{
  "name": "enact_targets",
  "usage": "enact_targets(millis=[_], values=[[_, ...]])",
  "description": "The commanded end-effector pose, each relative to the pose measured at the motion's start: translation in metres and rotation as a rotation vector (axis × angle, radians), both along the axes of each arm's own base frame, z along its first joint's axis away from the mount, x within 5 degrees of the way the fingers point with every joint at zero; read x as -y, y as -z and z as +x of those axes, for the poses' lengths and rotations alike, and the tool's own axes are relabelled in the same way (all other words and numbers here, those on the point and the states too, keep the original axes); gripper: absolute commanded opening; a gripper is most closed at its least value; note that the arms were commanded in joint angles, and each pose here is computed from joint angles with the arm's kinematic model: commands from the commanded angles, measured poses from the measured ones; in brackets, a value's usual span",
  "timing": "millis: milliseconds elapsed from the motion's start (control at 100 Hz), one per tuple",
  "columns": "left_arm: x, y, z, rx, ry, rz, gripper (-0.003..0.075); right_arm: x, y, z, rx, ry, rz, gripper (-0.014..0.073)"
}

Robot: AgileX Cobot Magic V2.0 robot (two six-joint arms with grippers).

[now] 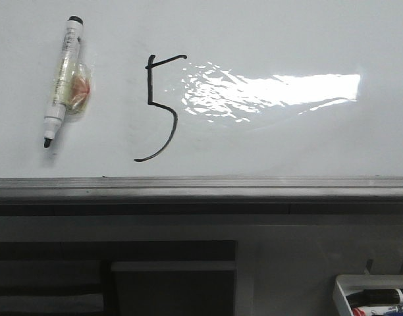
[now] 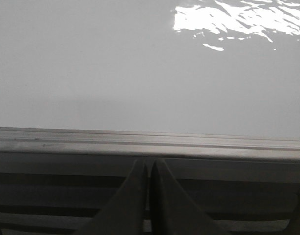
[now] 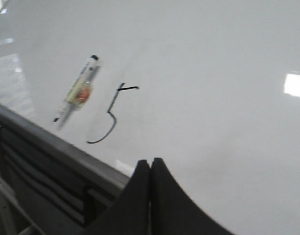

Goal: Write number 5 on whiteboard

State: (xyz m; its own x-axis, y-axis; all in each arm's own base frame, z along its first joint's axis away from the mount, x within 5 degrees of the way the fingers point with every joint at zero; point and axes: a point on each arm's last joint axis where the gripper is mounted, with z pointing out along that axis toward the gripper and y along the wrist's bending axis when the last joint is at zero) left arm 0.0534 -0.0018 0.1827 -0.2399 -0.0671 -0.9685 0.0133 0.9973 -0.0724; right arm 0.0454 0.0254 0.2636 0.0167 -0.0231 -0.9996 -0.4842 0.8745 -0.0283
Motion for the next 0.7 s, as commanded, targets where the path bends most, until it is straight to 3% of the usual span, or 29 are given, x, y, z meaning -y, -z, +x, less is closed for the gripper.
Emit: enact_targets(millis=[0, 220, 400, 690], values=[[0.0, -0.001, 0.0, 0.074, -0.004, -0.005, -0.002, 0.006, -0.015, 0.001, 0.07, 0.1, 0.068, -0.0061], [0.0, -0.001, 0.0, 0.074, -0.004, -0.005, -0.002, 0.02, -0.007, 0.008, 0.09, 0.391, 0.03, -0.0061], [0.0, -0.001, 0.0, 0.074, -0.004, -0.005, -0.002, 0.03, 0.016, 0.013, 0.025, 0.577, -0.006, -0.0061], [0.0, -0.001, 0.0, 0.074, -0.004, -0.005, -0.002, 0.033, 0.078, 0.01, -0.079, 0.635, -0.059, -0.0061]])
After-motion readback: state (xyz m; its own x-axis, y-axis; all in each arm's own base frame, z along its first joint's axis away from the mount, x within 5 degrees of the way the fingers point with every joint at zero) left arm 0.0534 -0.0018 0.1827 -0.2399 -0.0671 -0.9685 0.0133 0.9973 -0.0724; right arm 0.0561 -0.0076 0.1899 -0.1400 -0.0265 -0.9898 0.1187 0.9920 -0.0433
